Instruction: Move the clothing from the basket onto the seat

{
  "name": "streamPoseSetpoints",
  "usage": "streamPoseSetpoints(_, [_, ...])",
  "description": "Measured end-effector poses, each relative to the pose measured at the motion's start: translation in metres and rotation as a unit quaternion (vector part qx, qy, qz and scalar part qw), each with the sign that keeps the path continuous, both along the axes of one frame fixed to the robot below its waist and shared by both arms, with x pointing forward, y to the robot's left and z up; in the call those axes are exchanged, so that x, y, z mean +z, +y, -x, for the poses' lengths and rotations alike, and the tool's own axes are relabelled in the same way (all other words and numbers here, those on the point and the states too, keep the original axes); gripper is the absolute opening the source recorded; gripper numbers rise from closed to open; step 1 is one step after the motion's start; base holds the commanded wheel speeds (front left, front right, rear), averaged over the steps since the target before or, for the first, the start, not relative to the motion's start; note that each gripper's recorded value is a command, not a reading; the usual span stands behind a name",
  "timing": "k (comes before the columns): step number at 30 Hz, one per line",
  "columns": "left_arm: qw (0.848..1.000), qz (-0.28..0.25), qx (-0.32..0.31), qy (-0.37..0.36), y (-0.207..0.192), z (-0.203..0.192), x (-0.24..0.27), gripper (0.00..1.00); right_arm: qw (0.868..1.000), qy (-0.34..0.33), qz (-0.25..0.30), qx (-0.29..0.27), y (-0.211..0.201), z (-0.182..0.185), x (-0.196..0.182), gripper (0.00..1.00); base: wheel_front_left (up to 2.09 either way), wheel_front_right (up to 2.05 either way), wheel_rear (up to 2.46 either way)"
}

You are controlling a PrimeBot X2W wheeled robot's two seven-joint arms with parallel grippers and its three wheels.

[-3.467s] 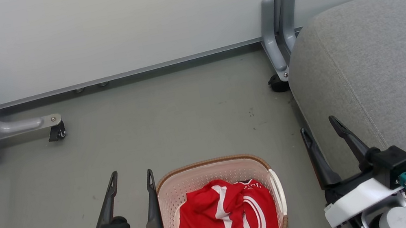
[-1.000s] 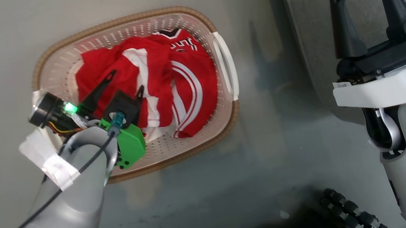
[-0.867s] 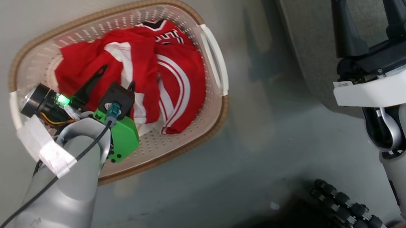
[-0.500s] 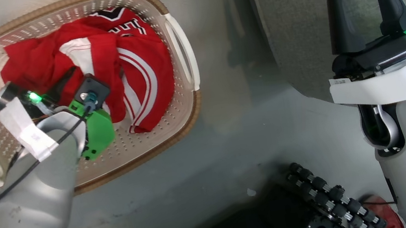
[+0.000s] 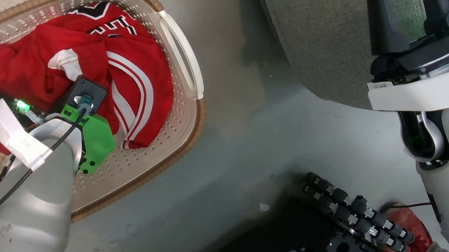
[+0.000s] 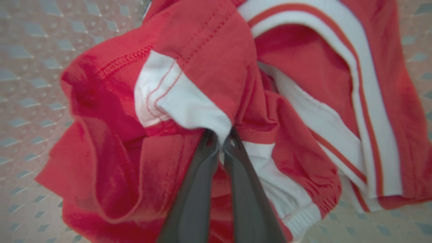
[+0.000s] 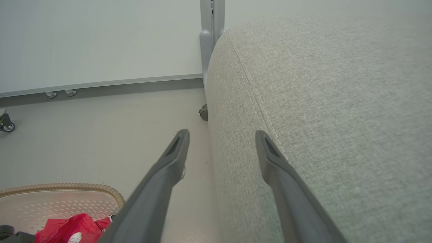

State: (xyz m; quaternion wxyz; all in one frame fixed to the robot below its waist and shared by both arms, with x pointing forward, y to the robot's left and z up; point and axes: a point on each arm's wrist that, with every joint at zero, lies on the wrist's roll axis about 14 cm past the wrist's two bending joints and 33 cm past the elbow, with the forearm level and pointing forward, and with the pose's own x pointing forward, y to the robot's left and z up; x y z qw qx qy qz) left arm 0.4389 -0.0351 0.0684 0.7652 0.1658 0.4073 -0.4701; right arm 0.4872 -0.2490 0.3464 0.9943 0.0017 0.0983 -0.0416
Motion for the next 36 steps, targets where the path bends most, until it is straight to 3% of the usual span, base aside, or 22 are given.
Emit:
streamPoseSetpoints(10, [0.999,0.034,0.012,-0.01,-0.012,-0.005,0.014,0.0,1.0,-0.005,0.001,0.003,0.001,-0.003,0.003,1.0,0.0,0.0,0.0])
streamPoseSetpoints(18, [0.991,0.093,0.095,-0.018,-0.024,-0.019,0.06,0.0,0.999,-0.03,0.006,0.015,0.01,-0.007,0.024,1.0,0.0,0.0,0.0])
streamPoseSetpoints(23, [0.971,0.156,0.18,-0.027,-0.025,-0.028,0.108,0.0,0.999,-0.046,0.008,0.022,0.017,-0.003,0.043,1.0,0.0,0.0,0.0])
streamPoseSetpoints(36, [0.93,0.224,0.265,-0.121,0.012,-0.014,0.233,0.0,0.996,-0.073,-0.022,0.054,0.052,0.039,0.093,1.0,0.0,0.0,0.0])
